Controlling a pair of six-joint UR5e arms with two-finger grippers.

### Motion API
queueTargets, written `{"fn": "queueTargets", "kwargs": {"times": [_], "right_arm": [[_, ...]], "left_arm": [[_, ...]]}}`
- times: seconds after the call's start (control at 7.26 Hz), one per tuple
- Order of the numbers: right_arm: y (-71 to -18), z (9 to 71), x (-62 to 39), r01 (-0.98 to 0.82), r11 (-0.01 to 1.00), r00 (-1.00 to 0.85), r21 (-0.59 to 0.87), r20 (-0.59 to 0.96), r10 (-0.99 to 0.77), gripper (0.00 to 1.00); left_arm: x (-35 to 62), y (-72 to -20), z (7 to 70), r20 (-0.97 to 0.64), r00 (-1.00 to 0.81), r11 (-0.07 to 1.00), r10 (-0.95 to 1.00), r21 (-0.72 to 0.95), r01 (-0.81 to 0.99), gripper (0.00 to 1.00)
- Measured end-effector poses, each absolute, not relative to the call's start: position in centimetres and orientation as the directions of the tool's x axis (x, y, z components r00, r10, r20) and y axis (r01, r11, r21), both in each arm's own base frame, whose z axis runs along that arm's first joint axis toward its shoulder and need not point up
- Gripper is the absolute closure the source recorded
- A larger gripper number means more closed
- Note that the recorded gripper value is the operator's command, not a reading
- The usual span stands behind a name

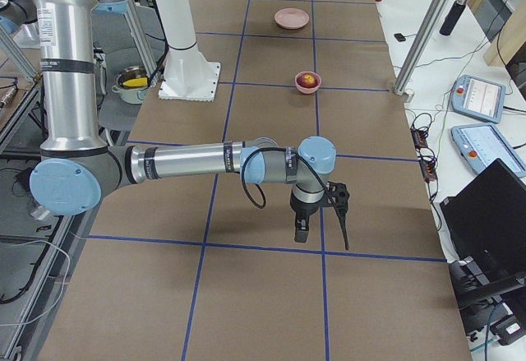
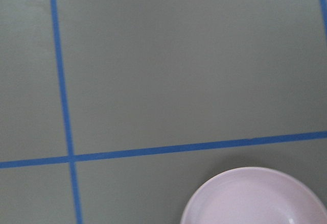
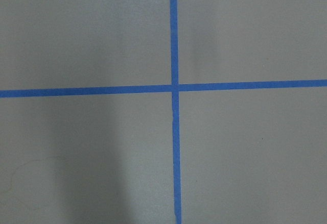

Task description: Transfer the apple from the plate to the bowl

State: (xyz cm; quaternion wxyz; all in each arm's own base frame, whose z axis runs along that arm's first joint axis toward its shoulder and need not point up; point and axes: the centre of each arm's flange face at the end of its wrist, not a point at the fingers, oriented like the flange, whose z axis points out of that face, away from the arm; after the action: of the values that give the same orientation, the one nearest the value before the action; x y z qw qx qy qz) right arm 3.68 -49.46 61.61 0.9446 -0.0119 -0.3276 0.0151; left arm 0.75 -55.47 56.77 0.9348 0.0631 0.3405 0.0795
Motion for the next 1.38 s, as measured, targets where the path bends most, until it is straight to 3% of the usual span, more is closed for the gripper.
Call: {"fn": "queueTargets", "kwargs": {"times": [0.55,1.38], "right_arm": [[-48.6,62.2,3.9,-0.028,0.999,0.792,-0.046,0.608,0.05,0.0],[-48.3,62.8,3.9,-0.033,0.997,0.788,-0.066,0.612,0.067,0.0]], "left_arm": [[-4.2,-52.6,65.2,-0.628,0.768,0.992,0.126,0.082,-0.095,0.01],[-4.6,-51.7,64.9,-0.628,0.769,0.993,0.117,0.09,-0.077,0.01]]}}
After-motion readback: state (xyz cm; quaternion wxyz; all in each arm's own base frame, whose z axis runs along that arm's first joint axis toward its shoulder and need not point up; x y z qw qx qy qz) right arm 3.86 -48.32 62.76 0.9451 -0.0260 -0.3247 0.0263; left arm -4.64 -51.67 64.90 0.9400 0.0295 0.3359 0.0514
